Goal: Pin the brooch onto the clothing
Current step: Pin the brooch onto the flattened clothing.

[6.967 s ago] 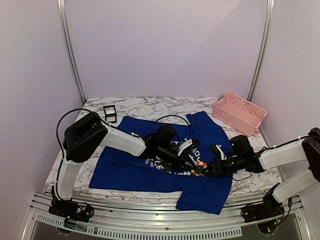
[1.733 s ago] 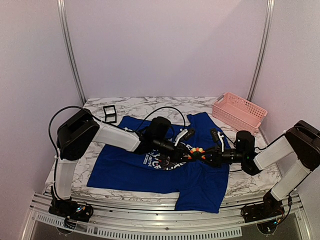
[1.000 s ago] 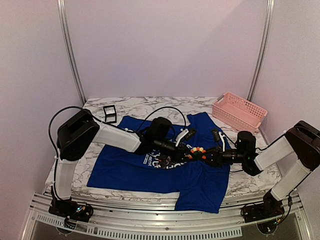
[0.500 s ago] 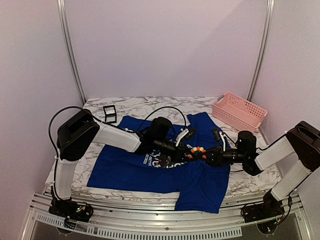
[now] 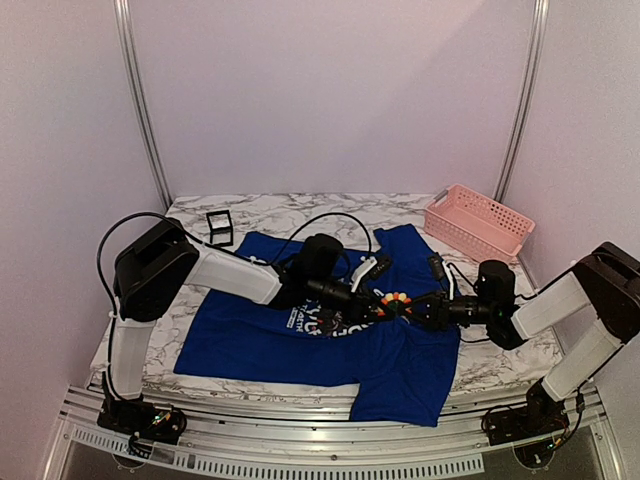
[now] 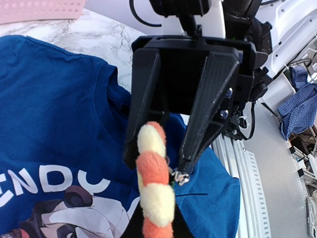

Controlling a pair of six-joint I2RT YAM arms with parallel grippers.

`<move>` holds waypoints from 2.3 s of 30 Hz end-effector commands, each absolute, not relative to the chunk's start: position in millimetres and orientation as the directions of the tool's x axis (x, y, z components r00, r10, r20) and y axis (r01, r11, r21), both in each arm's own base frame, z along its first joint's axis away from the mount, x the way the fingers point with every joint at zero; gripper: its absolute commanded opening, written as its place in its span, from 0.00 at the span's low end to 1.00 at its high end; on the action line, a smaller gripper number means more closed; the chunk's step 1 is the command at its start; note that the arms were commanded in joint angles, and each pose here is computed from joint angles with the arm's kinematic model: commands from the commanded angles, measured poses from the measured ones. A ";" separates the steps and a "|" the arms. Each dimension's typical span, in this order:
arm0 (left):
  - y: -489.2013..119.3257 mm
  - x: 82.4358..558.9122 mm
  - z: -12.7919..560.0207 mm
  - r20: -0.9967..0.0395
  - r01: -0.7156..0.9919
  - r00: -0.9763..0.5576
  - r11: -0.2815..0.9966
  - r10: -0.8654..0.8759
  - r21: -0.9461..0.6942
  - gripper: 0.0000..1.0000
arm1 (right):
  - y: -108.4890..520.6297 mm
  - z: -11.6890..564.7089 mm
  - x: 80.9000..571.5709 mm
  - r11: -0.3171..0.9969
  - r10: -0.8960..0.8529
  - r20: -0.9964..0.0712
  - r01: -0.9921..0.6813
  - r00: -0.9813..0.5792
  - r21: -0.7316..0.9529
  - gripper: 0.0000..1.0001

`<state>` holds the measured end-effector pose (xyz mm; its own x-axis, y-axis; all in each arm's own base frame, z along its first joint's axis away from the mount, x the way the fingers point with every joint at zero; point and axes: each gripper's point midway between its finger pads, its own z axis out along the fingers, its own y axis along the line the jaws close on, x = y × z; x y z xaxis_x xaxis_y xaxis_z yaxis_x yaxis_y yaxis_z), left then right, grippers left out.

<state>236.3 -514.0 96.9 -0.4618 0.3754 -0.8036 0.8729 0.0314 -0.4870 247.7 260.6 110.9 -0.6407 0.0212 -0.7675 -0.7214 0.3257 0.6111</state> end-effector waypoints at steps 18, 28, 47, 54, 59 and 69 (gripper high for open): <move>-516.2 236.4 123.2 -0.834 0.893 -0.429 0.021 0.347 -0.451 0.00 | 255.0 125.9 226.2 0.279 -0.035 -0.856 -0.827 -0.516 0.487 0.42; -514.3 233.6 123.1 -0.838 0.915 -0.381 0.028 0.390 -0.403 0.00 | 264.6 122.1 240.8 0.256 -0.020 -0.835 -0.810 -0.550 0.527 0.46; -511.3 224.8 129.2 -0.810 0.954 -0.253 -0.005 0.530 -0.301 0.00 | 271.3 125.6 244.9 0.165 -0.014 -0.844 -0.833 -0.537 0.528 0.00; -513.0 218.9 129.2 -0.796 0.946 -0.257 -0.024 0.548 -0.322 0.21 | 272.0 126.6 238.8 0.113 -0.008 -0.836 -0.831 -0.549 0.545 0.00; -507.3 214.6 120.1 -0.800 0.940 -0.250 -0.059 0.546 -0.335 0.36 | 270.2 131.0 237.9 0.097 -0.005 -0.839 -0.836 -0.543 0.541 0.00; -502.6 214.8 112.2 -0.838 0.944 -0.249 -0.070 0.486 -0.322 0.39 | 270.0 127.8 240.0 0.084 -0.013 -0.824 -0.821 -0.567 0.564 0.00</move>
<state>212.6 -498.3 95.9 -0.2704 0.5464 -0.7927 0.9340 -0.0508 -0.3536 239.3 269.9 131.2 -0.5490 -0.0046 -0.8358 -0.8320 0.0980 0.5460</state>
